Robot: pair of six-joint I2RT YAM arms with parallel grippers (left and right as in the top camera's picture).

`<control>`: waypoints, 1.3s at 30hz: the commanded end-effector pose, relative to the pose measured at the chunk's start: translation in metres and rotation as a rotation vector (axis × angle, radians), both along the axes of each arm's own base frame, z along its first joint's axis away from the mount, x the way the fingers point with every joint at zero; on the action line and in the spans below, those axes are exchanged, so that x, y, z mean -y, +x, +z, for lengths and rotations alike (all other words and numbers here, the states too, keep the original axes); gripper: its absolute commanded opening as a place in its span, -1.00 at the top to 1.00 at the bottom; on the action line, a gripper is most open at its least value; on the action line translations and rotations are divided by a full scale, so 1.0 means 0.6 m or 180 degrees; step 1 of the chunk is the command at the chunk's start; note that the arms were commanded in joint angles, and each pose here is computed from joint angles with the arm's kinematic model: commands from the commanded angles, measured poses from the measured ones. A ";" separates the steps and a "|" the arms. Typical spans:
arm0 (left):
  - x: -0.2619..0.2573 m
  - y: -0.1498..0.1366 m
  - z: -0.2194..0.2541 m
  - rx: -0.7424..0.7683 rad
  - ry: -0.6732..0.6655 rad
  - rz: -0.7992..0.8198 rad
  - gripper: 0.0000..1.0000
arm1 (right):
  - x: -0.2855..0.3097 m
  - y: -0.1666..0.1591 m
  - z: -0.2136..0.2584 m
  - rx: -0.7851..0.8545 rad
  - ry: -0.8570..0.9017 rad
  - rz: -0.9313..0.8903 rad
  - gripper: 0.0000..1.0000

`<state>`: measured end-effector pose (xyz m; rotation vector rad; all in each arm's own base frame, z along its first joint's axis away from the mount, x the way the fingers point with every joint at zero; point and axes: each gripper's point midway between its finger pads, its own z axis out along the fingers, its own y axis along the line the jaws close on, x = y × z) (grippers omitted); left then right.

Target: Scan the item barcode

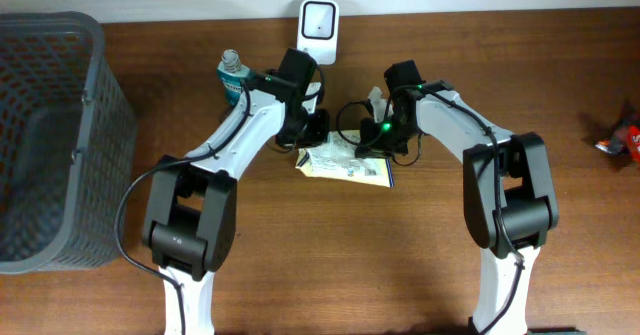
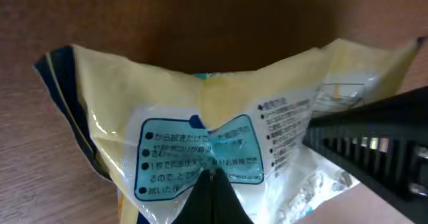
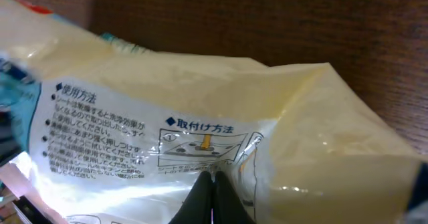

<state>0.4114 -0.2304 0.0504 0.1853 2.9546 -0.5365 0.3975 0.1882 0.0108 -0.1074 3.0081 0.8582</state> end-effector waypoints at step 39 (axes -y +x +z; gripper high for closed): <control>0.000 0.025 0.037 0.0043 0.0001 0.0173 1.00 | 0.026 -0.022 -0.049 -0.0162 -0.0306 -0.0015 0.92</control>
